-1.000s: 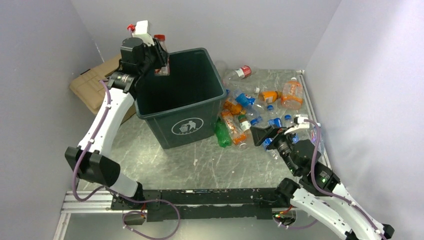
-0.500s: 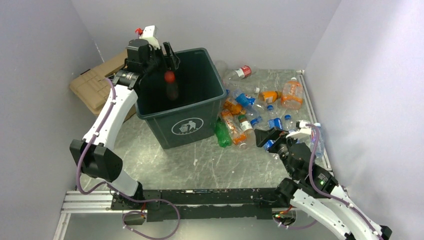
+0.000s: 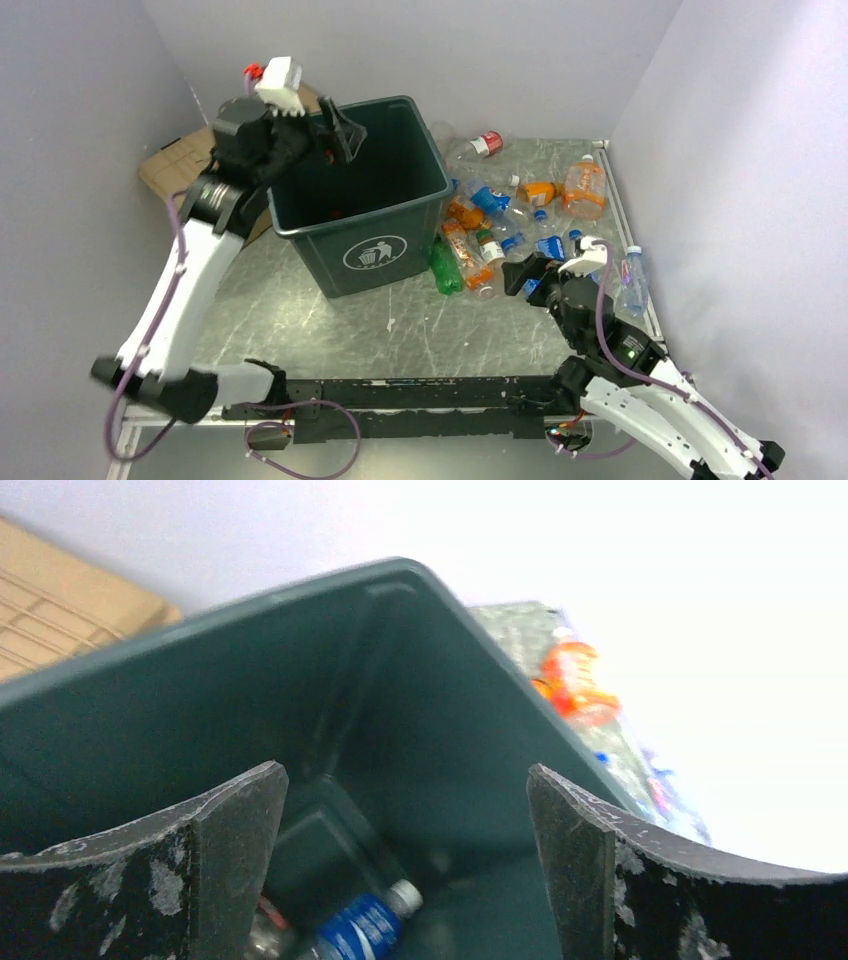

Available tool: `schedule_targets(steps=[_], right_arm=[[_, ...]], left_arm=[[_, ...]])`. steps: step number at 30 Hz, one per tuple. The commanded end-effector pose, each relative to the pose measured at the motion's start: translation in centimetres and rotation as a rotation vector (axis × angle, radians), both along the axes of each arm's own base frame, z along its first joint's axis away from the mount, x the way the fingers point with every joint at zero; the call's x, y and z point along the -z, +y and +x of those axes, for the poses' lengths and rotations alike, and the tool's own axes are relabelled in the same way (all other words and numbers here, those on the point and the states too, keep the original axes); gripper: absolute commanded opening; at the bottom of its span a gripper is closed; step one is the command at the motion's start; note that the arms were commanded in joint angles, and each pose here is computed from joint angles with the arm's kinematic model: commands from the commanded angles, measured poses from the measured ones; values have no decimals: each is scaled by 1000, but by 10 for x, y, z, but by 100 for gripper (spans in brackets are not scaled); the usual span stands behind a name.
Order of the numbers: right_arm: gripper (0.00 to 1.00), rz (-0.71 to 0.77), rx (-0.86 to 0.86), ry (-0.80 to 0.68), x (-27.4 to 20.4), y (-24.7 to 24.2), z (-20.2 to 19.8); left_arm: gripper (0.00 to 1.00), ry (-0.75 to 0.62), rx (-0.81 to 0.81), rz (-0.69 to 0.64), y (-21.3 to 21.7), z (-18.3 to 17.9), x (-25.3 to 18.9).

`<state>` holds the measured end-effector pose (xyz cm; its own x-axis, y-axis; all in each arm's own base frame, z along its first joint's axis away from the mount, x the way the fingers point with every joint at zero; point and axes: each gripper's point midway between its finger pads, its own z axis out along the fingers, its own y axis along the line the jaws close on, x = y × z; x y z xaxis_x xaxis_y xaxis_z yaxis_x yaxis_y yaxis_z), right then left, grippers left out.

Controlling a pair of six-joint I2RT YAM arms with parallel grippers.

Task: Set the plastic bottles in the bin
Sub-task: Place the plastic bottle in the trash bin, then pick up the plastic bottle at the center of the board.

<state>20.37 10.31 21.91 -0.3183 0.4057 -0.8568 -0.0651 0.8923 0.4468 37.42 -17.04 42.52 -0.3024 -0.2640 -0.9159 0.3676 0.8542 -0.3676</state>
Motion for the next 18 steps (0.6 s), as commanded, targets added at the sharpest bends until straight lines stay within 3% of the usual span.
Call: schedule_targets(steps=[1,10,14,18], right_arm=[[96,18,11,37,5,10,8],[92,-72,129,121,35,8,36],[89,-118,251,224,65,-22,53],[85,-70,302,327,92,-50,61]], left_arm=[[97,-35,24,-18,13,-79,-16],[99,-48,-72,-9,60,-150,9],[99,-82,-116,-52,72,-161,18],[99,-70,-110,-95,71,-169,30]])
